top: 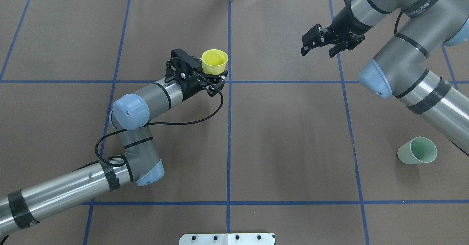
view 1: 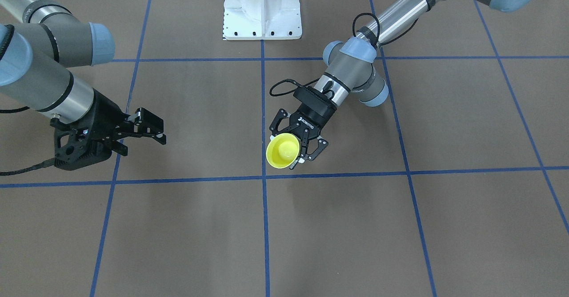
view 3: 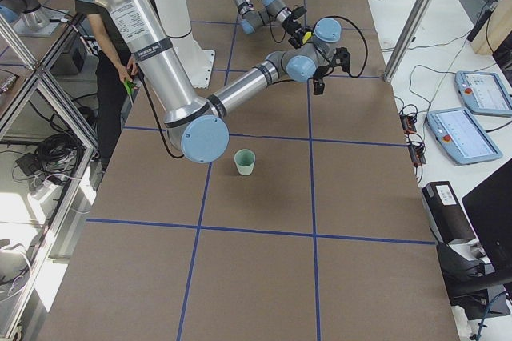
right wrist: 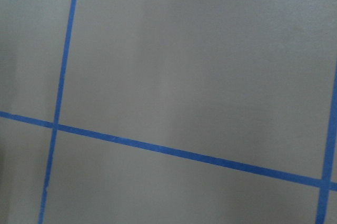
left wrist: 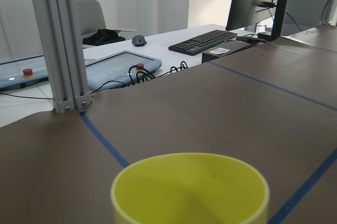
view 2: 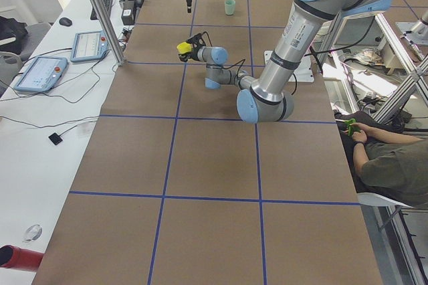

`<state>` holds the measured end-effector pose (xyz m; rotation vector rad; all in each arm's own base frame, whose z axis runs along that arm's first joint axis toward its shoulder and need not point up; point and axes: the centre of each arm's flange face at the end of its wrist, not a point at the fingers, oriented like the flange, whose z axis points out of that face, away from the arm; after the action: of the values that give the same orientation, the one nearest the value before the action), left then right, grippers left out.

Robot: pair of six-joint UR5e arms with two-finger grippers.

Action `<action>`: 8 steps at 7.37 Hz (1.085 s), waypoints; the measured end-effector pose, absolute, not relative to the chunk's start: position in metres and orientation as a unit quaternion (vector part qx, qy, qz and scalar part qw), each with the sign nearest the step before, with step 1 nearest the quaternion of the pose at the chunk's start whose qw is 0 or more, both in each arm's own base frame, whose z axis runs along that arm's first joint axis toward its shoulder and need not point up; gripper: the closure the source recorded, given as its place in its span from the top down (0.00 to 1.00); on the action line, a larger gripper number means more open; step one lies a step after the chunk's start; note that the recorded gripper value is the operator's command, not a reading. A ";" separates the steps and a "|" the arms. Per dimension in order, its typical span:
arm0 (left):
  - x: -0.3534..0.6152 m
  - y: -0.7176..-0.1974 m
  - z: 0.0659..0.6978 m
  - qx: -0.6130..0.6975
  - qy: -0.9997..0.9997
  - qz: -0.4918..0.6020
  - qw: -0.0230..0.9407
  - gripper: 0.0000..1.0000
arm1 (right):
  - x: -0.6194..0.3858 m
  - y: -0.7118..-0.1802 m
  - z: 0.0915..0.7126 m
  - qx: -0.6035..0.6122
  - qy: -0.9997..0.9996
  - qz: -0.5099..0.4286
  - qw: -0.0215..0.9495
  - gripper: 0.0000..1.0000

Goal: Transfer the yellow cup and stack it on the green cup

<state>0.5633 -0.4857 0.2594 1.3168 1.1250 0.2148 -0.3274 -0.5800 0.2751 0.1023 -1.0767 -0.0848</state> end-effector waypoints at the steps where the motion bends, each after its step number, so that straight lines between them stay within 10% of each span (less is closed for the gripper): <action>1: 0.573 -0.476 0.247 0.577 0.505 0.102 0.634 0.28 | -0.342 -0.575 0.259 0.045 -0.516 -0.035 0.854 1.00; 8: 0.613 -0.415 0.227 0.566 0.549 0.122 0.602 0.29 | -0.404 -0.533 0.212 0.024 -0.537 -0.054 0.842 0.99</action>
<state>0.6126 -0.4147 0.2269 1.3119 1.2717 0.2818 -0.4042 -0.5332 0.2120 0.0499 -1.1339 -0.1148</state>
